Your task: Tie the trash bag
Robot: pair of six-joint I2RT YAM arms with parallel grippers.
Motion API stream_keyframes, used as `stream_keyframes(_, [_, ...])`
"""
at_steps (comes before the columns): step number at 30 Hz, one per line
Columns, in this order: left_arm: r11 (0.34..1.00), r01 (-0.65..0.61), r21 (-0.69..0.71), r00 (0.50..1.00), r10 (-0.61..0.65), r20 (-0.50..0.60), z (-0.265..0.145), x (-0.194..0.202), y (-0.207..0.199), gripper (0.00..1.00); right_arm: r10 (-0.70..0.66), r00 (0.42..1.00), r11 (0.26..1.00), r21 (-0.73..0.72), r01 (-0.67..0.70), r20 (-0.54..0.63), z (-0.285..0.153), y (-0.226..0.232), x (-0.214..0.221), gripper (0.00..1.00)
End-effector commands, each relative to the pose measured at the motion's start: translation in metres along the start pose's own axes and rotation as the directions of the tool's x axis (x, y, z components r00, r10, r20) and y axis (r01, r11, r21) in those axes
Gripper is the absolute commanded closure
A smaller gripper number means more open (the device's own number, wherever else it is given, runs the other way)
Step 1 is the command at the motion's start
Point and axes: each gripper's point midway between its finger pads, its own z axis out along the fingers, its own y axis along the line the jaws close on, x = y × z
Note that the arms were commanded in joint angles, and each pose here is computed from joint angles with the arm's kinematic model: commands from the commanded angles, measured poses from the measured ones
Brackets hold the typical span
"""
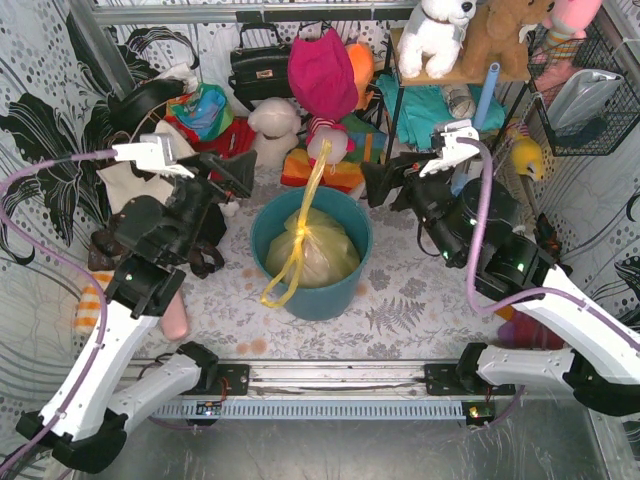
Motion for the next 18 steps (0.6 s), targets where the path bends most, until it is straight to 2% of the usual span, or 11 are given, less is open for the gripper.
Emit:
stream_keyframes(1, [0.931, -0.073, -0.357, 0.997, 0.077, -0.002, -0.012, 0.035, 0.08, 0.02, -0.133, 0.988, 0.953, 0.264, 0.149, -0.075, -0.002, -0.079, 0.025, 0.25])
stream_keyframes(8, [0.758, -0.194, -0.623, 0.981, 0.154, -0.118, -0.052, 0.122, 0.166, 0.02, -0.083, 0.964, 0.875, 0.444, 0.192, -0.254, -0.003, -0.177, 0.107, 0.11])
stream_keyframes(10, [0.71, -0.225, -0.667, 0.974, 0.161, -0.156, -0.064, 0.144, 0.184, 0.02, -0.047, 0.952, 0.83, 0.518, 0.205, -0.301, -0.011, -0.209, 0.134, 0.03])
stream_keyframes(14, [0.657, -0.253, -0.711, 0.967, 0.163, -0.194, -0.083, 0.178, 0.21, 0.02, 0.031, 0.932, 0.726, 0.649, 0.227, -0.361, -0.039, -0.274, 0.184, 0.03])
stream_keyframes(18, [0.61, -0.251, -0.752, 0.968, 0.173, -0.182, -0.101, 0.196, 0.231, 0.02, 0.095, 0.915, 0.645, 0.725, 0.244, -0.393, -0.069, -0.32, 0.23, 0.03])
